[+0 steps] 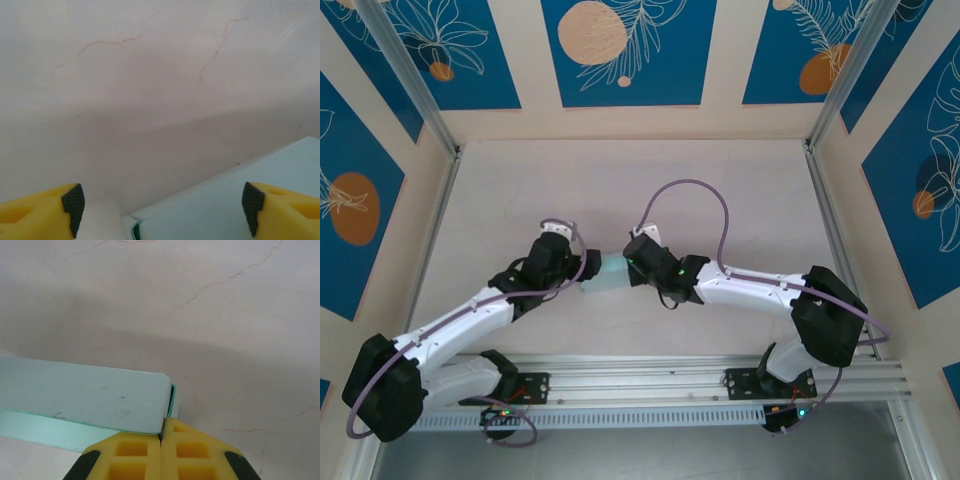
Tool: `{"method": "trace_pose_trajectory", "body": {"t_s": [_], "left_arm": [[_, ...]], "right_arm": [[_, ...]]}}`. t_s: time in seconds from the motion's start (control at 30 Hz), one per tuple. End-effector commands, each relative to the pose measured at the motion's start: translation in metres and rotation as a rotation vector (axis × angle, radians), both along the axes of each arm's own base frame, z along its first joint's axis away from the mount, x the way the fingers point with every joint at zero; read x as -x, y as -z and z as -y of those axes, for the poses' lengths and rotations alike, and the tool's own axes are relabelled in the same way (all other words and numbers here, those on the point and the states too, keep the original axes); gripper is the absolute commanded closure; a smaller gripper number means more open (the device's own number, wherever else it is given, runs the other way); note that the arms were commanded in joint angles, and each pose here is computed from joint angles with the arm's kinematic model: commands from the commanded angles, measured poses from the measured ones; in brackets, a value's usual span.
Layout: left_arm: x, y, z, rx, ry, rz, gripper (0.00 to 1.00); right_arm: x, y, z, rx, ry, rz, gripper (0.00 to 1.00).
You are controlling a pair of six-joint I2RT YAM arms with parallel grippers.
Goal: Fold the paper box
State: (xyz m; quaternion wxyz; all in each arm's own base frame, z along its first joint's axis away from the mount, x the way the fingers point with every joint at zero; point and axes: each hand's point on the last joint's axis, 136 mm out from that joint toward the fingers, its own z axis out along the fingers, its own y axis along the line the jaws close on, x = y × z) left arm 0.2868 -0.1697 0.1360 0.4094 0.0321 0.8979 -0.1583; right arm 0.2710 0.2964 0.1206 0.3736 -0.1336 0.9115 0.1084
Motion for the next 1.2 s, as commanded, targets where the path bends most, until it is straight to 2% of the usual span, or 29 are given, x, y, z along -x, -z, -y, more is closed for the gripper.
{"method": "trace_pose_trajectory", "body": {"t_s": [0.0,0.13,0.23,0.37,0.53,0.8,1.0,1.17], "left_arm": [[0.002,0.016,-0.004,0.006,-0.010,-0.034,0.21],[0.009,0.033,-0.007,0.018,-0.018,-0.073,0.24],[0.013,0.044,-0.007,0.038,-0.021,-0.096,0.32],[0.017,0.058,-0.006,0.067,-0.027,-0.121,0.36],[0.020,0.072,-0.006,0.081,-0.040,-0.143,0.41],[0.020,0.075,-0.009,0.074,-0.049,-0.136,0.42],[0.019,0.074,-0.006,0.083,-0.041,-0.133,0.42],[0.020,0.075,-0.005,0.085,-0.038,-0.135,0.42]], "right_arm": [[0.010,0.020,0.006,0.084,-0.021,-0.055,1.00],[0.010,0.021,0.007,0.091,-0.017,-0.056,1.00],[0.011,0.021,0.006,0.089,-0.019,-0.059,1.00],[0.014,0.017,0.005,0.093,-0.023,-0.060,1.00],[0.022,0.006,-0.001,0.126,-0.039,-0.038,0.83],[0.030,-0.021,-0.014,0.110,-0.085,-0.006,0.60],[0.034,-0.045,-0.019,0.013,-0.092,-0.001,0.48],[0.027,-0.054,-0.009,-0.065,-0.006,-0.072,0.43]]}}
